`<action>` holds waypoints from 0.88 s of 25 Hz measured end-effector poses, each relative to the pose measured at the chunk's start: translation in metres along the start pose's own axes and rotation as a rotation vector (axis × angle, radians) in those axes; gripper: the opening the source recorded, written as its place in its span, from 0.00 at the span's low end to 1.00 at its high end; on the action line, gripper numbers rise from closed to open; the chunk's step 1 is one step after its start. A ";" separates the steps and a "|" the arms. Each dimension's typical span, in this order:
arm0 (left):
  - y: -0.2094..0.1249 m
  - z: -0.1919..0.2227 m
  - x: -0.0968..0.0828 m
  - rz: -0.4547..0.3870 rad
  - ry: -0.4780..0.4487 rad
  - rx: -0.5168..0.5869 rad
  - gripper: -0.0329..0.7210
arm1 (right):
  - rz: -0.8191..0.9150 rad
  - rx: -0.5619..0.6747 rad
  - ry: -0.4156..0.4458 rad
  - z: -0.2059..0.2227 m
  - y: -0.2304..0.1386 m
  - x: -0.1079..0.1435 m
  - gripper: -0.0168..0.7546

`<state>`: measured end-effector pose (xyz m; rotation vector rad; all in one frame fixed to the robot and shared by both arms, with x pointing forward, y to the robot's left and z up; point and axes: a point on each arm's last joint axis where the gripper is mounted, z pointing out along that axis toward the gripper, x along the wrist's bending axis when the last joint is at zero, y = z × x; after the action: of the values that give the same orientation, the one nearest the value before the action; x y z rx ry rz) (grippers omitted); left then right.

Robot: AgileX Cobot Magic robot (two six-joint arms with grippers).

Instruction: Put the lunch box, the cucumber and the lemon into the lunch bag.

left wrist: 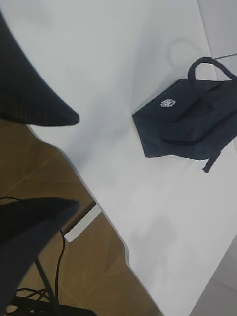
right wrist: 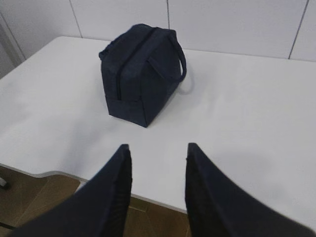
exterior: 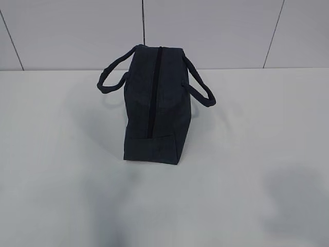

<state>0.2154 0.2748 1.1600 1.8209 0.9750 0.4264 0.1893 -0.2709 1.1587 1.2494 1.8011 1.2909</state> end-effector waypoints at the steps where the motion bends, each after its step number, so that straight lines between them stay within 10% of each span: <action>1: -0.008 0.001 0.000 0.001 0.003 0.001 0.50 | 0.011 0.007 -0.018 0.002 -0.009 -0.002 0.39; 22: -0.092 0.028 0.024 0.038 0.180 0.107 0.49 | 0.043 0.247 -0.193 0.054 -0.096 -0.032 0.62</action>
<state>0.2095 0.2943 1.0629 1.9240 1.1055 0.5793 0.2140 -0.2884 1.0480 1.4977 1.8419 0.9535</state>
